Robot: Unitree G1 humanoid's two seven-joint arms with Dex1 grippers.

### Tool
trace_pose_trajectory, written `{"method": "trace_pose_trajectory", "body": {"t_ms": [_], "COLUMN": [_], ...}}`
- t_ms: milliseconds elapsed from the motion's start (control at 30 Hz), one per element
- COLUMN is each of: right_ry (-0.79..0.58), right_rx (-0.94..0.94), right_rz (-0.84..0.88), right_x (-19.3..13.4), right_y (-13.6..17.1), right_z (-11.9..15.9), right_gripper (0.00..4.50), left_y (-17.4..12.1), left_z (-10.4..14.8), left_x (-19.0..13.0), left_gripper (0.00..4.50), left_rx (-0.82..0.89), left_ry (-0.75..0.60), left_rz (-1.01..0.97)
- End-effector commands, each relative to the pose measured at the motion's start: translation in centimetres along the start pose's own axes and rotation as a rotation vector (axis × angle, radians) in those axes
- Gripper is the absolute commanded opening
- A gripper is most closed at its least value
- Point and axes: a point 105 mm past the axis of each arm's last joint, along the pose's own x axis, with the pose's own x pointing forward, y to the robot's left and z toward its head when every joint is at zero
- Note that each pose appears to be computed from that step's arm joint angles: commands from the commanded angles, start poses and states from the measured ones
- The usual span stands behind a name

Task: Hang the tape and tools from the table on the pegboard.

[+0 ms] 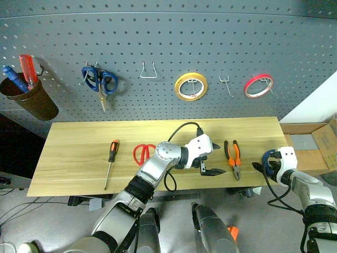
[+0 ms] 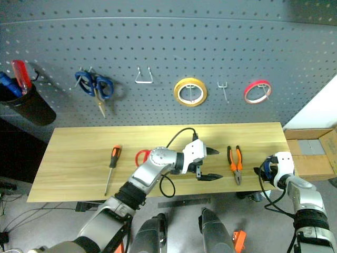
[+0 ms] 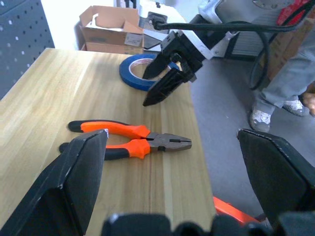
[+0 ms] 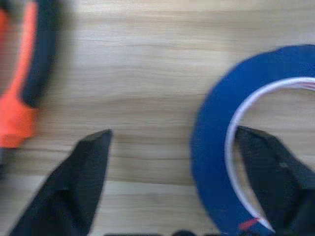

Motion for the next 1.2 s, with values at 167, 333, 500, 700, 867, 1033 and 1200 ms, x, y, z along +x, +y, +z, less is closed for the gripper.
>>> {"method": "trace_pose_trajectory", "body": {"t_ms": [167,333,500,700,867,1033,1200], "right_ry": [0.052,0.04,0.025,0.045,-0.02,-0.214,-0.402], "right_rx": [0.037,0.006,-0.007,-0.045,-0.182,-0.507,-0.617], "right_rz": [0.054,0.02,-0.001,-0.027,-0.072,-0.074,-0.038], "right_x": [0.1,0.1,-0.1,-0.2,-1.3,-4.3,-6.9], "right_y": [1.1,0.5,0.5,0.2,0.1,5.1,12.3], "right_z": [-1.4,-1.0,-0.9,-1.3,0.9,4.8,6.1], "right_gripper": [1.33,0.36,0.36,0.36,0.36,0.36,0.36], "left_y": [0.1,0.6,0.8,1.0,1.8,1.8,2.1], "left_z": [2.4,2.6,2.3,2.1,3.0,3.2,4.0], "left_x": [1.1,1.1,0.8,0.6,0.0,-2.6,-6.1], "left_gripper": [4.5,4.5,4.5,4.5,4.5,4.5,4.5], "left_rx": [0.043,0.051,0.055,0.062,0.052,0.006,-0.075], "left_ry": [-0.071,-0.073,-0.066,-0.059,-0.099,-0.134,-0.188], "left_rz": [-0.018,-0.009,-0.001,0.009,0.057,0.141,0.325]}}
